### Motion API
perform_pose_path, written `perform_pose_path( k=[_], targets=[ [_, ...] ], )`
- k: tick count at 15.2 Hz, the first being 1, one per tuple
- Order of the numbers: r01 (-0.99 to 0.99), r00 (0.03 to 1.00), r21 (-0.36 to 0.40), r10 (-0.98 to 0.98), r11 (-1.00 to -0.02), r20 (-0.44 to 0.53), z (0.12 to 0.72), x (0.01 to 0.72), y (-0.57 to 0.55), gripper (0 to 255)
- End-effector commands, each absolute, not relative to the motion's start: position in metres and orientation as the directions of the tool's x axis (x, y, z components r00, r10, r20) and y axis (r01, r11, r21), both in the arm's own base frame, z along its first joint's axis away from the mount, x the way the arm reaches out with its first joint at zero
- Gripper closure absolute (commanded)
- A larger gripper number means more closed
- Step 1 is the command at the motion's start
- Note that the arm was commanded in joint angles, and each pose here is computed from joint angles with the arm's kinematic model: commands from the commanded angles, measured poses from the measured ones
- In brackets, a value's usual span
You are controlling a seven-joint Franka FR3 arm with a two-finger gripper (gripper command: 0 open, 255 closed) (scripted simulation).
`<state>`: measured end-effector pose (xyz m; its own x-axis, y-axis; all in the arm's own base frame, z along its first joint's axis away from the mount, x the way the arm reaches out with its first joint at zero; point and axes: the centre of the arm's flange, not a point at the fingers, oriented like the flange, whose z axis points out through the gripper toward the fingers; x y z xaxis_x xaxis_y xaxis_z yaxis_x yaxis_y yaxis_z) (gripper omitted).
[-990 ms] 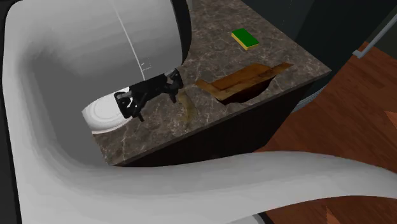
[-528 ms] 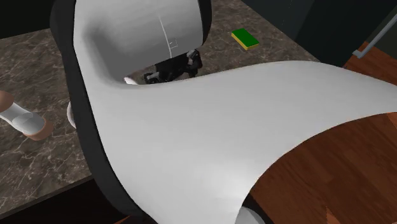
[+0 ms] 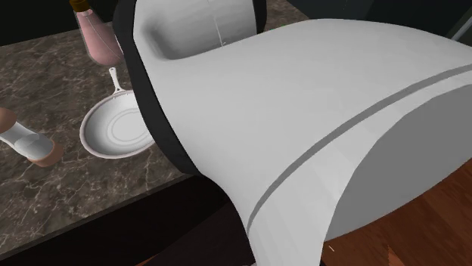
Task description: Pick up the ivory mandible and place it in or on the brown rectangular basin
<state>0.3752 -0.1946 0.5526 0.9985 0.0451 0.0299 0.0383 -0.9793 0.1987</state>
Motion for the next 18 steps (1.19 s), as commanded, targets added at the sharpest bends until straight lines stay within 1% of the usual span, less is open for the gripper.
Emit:
perform_pose_path(
  k=[1,4,12,13,18],
  targets=[
    [0.039,0.999,0.2,0.046,-0.979,0.03,0.544,0.376,-0.197,0],
    [0.039,0.999,0.2,0.046,-0.979,0.03,0.525,0.377,-0.201,0],
    [0.039,0.999,0.2,0.046,-0.979,0.03,0.525,0.377,-0.201,0],
    [0.039,0.999,0.2,0.046,-0.979,0.03,0.525,0.377,-0.201,255],
    [0.039,0.999,0.2,0.046,-0.979,0.03,0.525,0.377,-0.201,255]
  ],
)
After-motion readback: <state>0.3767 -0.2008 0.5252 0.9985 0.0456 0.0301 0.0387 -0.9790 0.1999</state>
